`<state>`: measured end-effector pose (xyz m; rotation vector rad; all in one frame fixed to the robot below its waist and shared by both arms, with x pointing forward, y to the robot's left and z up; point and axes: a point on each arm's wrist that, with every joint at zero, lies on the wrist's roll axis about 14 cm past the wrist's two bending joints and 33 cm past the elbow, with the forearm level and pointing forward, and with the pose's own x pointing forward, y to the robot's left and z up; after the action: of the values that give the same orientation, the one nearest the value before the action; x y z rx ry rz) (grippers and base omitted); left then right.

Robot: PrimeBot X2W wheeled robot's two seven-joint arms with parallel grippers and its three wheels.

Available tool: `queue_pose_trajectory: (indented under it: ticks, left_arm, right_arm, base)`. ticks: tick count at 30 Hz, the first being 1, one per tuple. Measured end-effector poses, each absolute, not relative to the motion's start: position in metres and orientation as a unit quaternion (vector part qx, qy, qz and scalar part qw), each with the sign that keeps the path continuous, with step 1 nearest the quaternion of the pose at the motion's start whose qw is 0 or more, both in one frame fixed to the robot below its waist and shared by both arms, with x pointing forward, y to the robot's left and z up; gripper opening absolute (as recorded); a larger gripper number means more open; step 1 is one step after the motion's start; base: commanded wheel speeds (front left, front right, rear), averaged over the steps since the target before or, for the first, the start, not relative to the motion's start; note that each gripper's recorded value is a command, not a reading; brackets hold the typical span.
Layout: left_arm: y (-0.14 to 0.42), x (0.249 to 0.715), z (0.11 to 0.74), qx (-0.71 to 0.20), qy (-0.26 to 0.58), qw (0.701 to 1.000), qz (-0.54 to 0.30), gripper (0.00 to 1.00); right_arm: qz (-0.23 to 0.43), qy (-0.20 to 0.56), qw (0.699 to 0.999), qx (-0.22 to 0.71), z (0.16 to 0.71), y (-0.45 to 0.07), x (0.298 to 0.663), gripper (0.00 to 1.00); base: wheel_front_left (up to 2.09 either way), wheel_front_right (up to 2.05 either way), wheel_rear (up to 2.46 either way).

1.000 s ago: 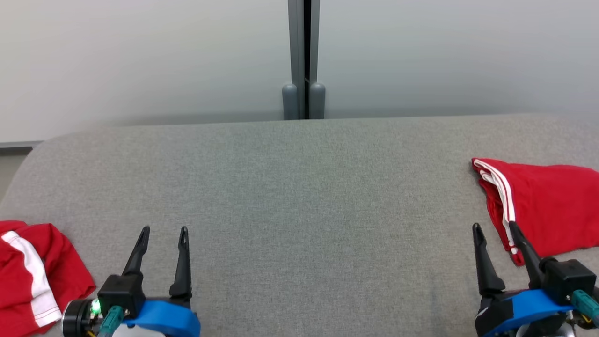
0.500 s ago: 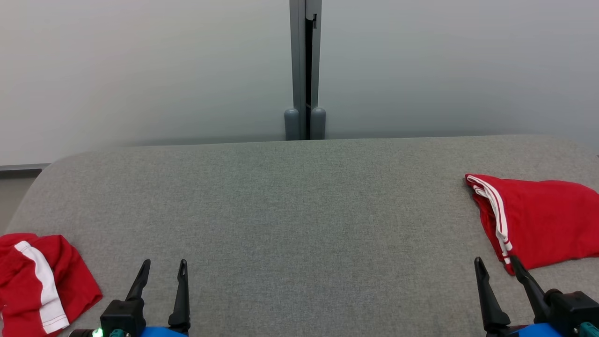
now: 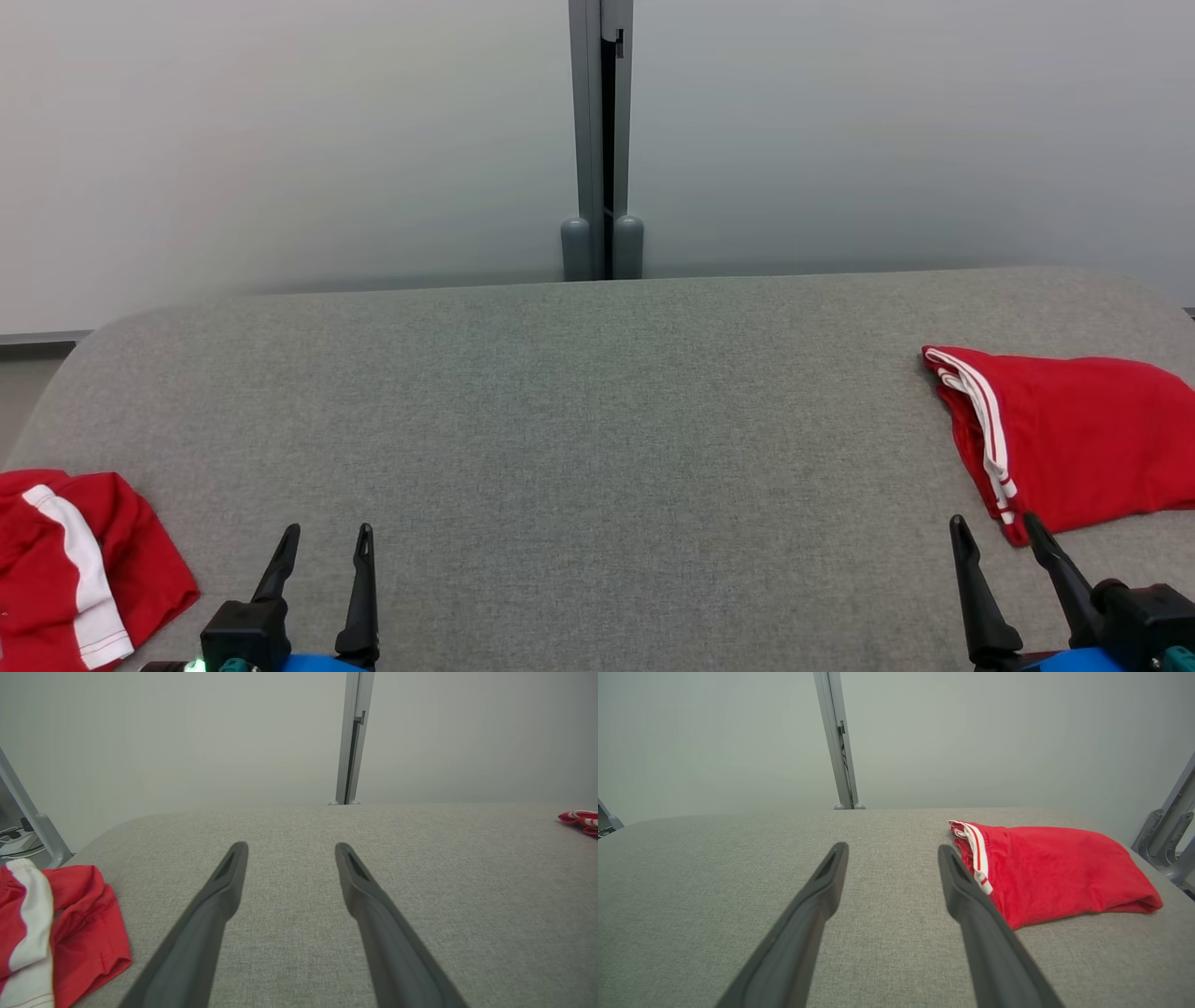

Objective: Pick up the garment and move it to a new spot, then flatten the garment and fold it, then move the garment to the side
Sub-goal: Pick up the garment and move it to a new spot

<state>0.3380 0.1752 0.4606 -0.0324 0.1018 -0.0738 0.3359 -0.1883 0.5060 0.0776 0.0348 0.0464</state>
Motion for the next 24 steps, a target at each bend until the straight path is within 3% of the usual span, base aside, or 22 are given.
queue_pose_trajectory:
  ticks: [9,24]
  left_arm:
    - [0.193,0.336,0.473,-0.02,0.031,0.999,-0.008,1.0]
    - [0.292,0.283,0.49,-0.027,-0.005,0.988,0.155,1.0]
  right_arm:
    - [0.055,0.001,0.998,0.036,0.517,-0.169,0.347,1.0]
    - [0.246,-0.02,0.969,0.026,0.546,-0.04,0.373,1.0]
  base:
    - [0.0,0.0,0.0]
    - [0.0,0.0,0.0]
